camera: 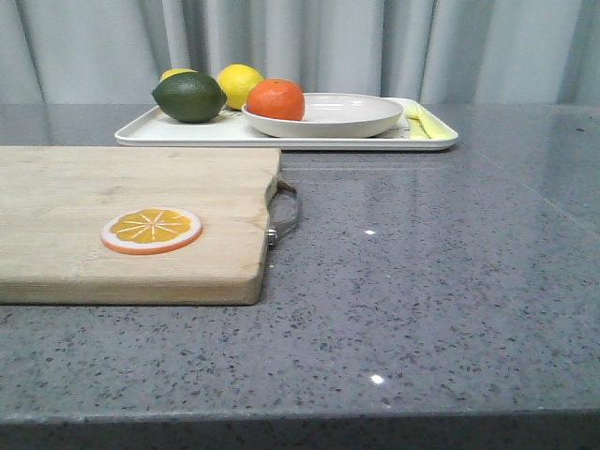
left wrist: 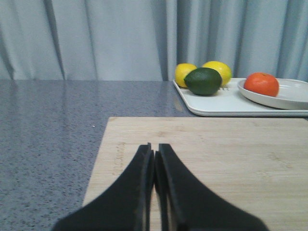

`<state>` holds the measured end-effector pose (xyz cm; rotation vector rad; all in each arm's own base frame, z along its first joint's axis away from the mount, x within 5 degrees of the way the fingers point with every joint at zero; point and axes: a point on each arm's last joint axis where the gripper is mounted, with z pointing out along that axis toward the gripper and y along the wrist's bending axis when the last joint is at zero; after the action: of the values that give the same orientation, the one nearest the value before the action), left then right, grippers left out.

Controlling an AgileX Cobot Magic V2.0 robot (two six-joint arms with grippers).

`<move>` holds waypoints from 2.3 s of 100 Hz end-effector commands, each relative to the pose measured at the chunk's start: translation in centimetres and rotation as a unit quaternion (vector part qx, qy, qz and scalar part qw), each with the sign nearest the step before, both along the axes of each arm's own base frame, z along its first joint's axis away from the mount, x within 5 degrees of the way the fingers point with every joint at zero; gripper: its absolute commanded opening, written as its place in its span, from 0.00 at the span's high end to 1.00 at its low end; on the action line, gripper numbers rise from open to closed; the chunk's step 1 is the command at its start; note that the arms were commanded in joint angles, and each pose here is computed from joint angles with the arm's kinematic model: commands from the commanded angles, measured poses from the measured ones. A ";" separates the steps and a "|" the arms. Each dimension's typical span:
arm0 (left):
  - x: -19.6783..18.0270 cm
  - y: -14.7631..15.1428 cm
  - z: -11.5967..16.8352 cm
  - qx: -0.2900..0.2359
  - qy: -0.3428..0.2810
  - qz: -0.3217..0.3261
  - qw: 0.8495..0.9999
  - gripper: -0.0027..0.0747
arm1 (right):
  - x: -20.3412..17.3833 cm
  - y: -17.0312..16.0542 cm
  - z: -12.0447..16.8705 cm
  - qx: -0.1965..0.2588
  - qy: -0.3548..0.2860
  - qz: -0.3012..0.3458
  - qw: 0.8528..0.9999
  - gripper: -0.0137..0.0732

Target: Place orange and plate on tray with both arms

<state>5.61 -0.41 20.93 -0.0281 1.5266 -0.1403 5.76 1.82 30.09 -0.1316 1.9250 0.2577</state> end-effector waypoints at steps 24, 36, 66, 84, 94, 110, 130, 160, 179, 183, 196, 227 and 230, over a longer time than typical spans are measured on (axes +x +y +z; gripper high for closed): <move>-0.2 0.7 -0.3 0.003 -0.021 0.064 0.998 0.99 | 0.2 -0.1 1.3 0.004 -0.042 -0.006 0.999 0.92; -0.2 0.8 -0.3 0.003 -0.021 0.070 0.997 0.99 | 0.2 -0.1 1.3 0.004 -0.042 -0.006 0.999 0.92; -0.2 0.8 -0.3 0.003 -0.021 0.070 0.997 0.99 | 0.2 -0.1 1.3 0.004 -0.042 -0.006 0.999 0.92; -0.2 0.8 -0.3 0.003 -0.021 0.070 0.997 0.99 | 0.2 -0.1 1.3 0.004 -0.042 -0.006 0.999 0.92; -0.2 0.8 -0.3 0.003 -0.021 0.070 0.997 0.99 | 0.2 -0.1 1.3 0.004 -0.042 -0.006 0.999 0.92; -0.2 0.8 -0.3 0.003 -0.021 0.070 0.997 0.99 | 0.2 -0.1 1.3 0.004 -0.042 -0.006 0.999 0.92; -0.2 0.8 -0.3 0.003 -0.021 0.070 0.997 0.99 | 0.2 -0.1 1.3 0.004 -0.042 -0.006 0.999 0.92; -0.2 0.8 -0.3 0.003 -0.021 0.070 0.997 0.99 | 0.4 -0.1 0.2 0.001 -0.044 -0.011 0.999 0.92; -0.2 0.8 -0.3 0.003 -0.021 0.070 0.997 0.99 | 0.7 -0.6 -1.7 0.015 -0.138 -0.038 0.990 0.92; -0.2 0.8 -0.3 0.003 -0.021 0.070 0.997 0.99 | 0.7 -0.7 -2.2 0.018 -0.162 -0.047 0.985 0.92; -0.2 0.8 -0.3 0.003 -0.021 0.070 0.997 0.99 | 0.5 -1.2 -3.9 0.034 -0.214 -0.082 0.973 0.92; -0.2 0.8 -0.3 0.003 -0.021 0.070 0.997 0.99 | -0.1 -1.6 -7.7 0.028 -0.259 -0.108 0.959 0.92; -0.2 0.8 -0.3 0.003 -0.021 0.070 0.997 0.99 | -0.2 -1.6 -7.9 0.029 -0.265 -0.107 0.958 0.92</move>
<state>5.61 0.29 20.61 -0.1234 1.5557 -0.0324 5.81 0.20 21.29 0.0625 1.5036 0.1209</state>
